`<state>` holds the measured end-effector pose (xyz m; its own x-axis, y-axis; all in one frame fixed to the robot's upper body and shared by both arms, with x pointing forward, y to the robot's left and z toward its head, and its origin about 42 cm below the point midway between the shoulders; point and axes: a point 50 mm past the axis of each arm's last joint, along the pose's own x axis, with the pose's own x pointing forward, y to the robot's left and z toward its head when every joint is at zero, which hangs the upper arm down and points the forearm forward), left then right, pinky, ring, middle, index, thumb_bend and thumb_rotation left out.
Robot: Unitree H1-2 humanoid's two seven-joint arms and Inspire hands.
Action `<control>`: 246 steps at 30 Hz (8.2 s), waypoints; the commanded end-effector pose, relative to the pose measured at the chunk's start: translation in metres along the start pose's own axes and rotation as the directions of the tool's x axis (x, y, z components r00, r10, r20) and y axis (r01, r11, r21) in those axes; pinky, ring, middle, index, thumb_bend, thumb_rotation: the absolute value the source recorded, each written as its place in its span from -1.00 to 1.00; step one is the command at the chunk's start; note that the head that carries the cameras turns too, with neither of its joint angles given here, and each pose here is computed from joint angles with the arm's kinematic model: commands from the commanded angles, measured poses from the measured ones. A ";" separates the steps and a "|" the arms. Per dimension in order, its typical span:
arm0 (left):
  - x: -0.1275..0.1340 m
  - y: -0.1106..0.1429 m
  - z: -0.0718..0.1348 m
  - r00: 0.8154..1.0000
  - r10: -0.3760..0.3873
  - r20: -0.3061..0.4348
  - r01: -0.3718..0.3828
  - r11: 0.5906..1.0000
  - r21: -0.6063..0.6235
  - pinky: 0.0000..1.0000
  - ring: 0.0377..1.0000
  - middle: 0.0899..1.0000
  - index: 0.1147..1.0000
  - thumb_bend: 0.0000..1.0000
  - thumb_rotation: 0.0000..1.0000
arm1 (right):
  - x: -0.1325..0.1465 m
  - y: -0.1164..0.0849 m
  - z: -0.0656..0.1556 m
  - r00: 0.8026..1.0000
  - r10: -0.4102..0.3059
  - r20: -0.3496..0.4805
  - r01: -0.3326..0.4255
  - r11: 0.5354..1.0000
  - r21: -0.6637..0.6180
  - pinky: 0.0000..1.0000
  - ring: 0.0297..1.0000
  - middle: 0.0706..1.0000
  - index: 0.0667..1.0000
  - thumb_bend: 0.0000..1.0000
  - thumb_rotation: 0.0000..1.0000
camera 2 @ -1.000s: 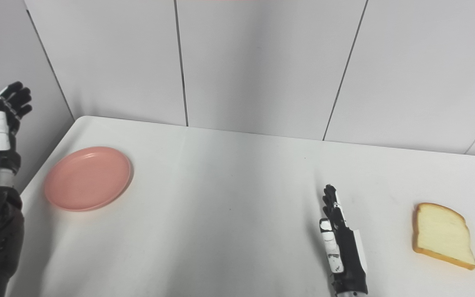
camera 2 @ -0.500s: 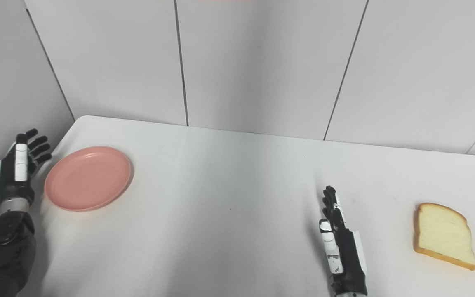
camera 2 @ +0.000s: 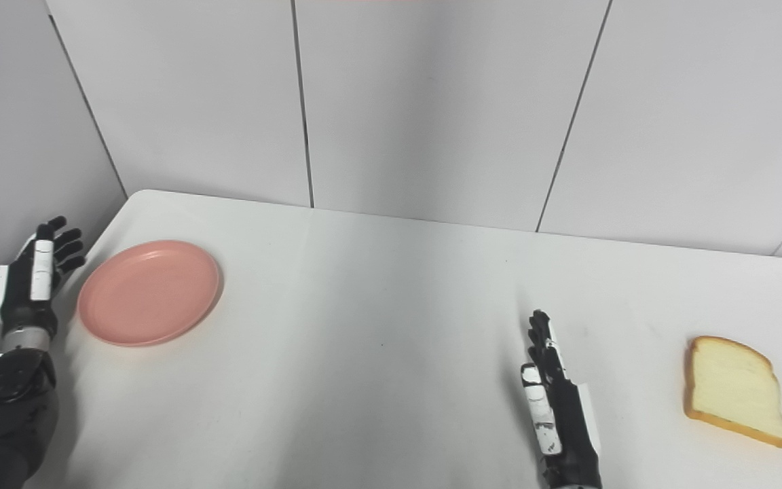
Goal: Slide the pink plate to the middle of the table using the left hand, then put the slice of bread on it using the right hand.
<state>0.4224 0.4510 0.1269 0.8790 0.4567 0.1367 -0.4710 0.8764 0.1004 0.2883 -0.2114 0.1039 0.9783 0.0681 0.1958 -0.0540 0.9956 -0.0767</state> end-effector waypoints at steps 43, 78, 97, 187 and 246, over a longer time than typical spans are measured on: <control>-0.037 -0.113 0.019 0.936 -0.337 0.106 0.348 0.930 -0.119 0.60 0.75 0.71 0.74 0.85 0.76 | -0.018 0.016 -0.008 0.996 -0.005 -0.086 0.005 1.000 -0.005 1.00 0.94 0.84 0.92 0.76 1.00; -0.099 -0.218 0.035 0.796 -0.595 0.107 0.605 0.779 -0.168 0.55 0.73 0.71 0.72 0.95 0.80 | -0.003 0.075 0.008 0.997 -0.024 -0.072 0.021 0.999 -0.039 0.98 0.97 0.98 0.93 0.56 1.00; -0.127 -0.258 0.035 0.749 -0.656 0.089 0.658 0.724 -0.206 0.55 0.71 0.68 0.75 0.97 0.86 | 0.003 0.099 0.010 0.996 -0.095 0.005 0.095 0.994 -0.063 0.91 0.90 0.92 0.86 0.34 1.00; -0.142 -0.275 0.011 0.737 -0.675 0.045 0.665 0.710 -0.233 0.45 0.68 0.64 0.74 0.95 0.82 | 0.095 -0.150 0.071 0.595 -0.798 -0.097 0.283 0.321 -0.904 1.00 1.00 1.00 1.00 1.00 0.32; -0.139 -0.275 0.016 0.739 -0.673 0.031 0.660 0.713 -0.238 0.47 0.68 0.67 0.76 0.94 0.82 | 0.106 -0.178 0.080 0.638 -0.719 -0.276 0.111 0.441 -0.891 -0.59 -0.53 -0.13 0.96 0.11 -1.00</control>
<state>0.4412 0.1386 0.1185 0.9553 -0.2681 0.1248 0.2764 0.9595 -0.0541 0.3813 -0.3772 0.2071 0.7040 -0.6982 -0.1301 0.2344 0.4014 -0.8854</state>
